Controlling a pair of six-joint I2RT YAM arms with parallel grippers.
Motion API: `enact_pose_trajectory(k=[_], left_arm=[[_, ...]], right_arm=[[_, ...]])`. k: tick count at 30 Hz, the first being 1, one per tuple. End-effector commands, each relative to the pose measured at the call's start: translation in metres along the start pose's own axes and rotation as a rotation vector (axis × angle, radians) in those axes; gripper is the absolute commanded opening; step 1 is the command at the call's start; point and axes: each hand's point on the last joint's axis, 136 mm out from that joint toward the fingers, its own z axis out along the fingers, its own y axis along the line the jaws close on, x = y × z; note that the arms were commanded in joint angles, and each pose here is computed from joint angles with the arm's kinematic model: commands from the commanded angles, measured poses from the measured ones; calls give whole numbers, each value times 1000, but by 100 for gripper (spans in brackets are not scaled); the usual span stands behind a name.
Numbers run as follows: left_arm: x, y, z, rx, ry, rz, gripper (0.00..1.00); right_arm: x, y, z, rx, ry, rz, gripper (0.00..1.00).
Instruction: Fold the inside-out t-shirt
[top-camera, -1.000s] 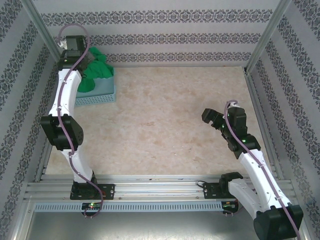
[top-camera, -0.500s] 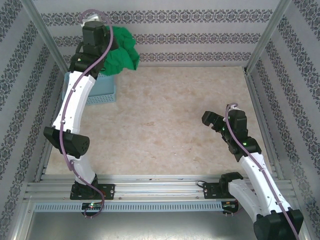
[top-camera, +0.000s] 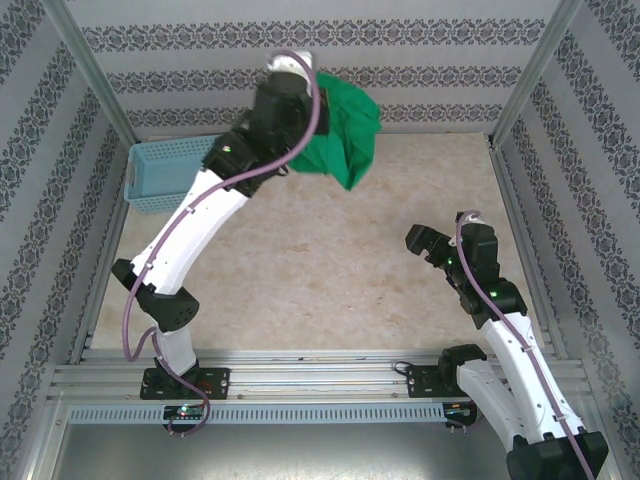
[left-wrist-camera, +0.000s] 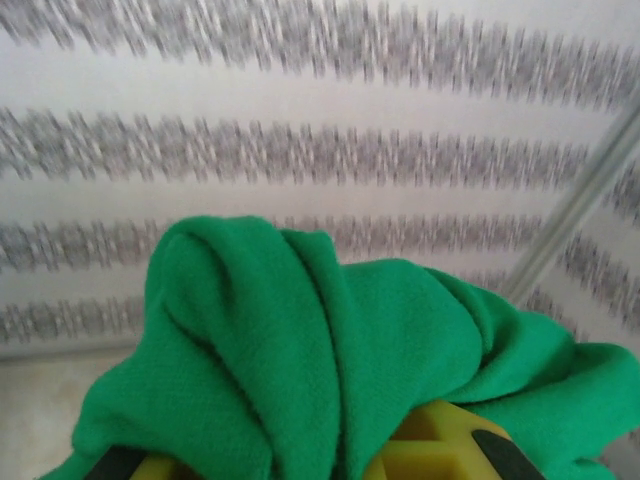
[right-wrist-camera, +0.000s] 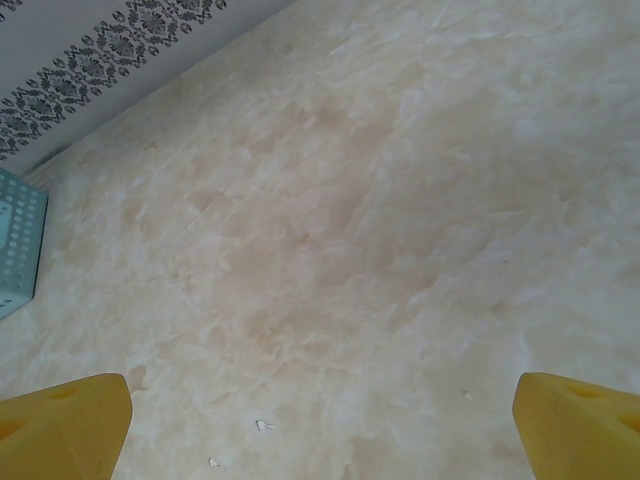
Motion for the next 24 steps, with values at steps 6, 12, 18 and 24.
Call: enact_pose_trajectory(k=[6, 12, 18, 24], left_arm=[[170, -23, 21, 116, 259, -121, 16], [248, 10, 4, 53, 400, -102, 54], [263, 57, -24, 6, 385, -106, 79], [287, 74, -15, 14, 461, -153, 80]], right_arm=[[21, 12, 0, -75, 65, 13, 98], [53, 22, 16, -114, 139, 2, 98], [80, 46, 37, -113, 214, -94, 97], [97, 71, 62, -74, 291, -199, 94]])
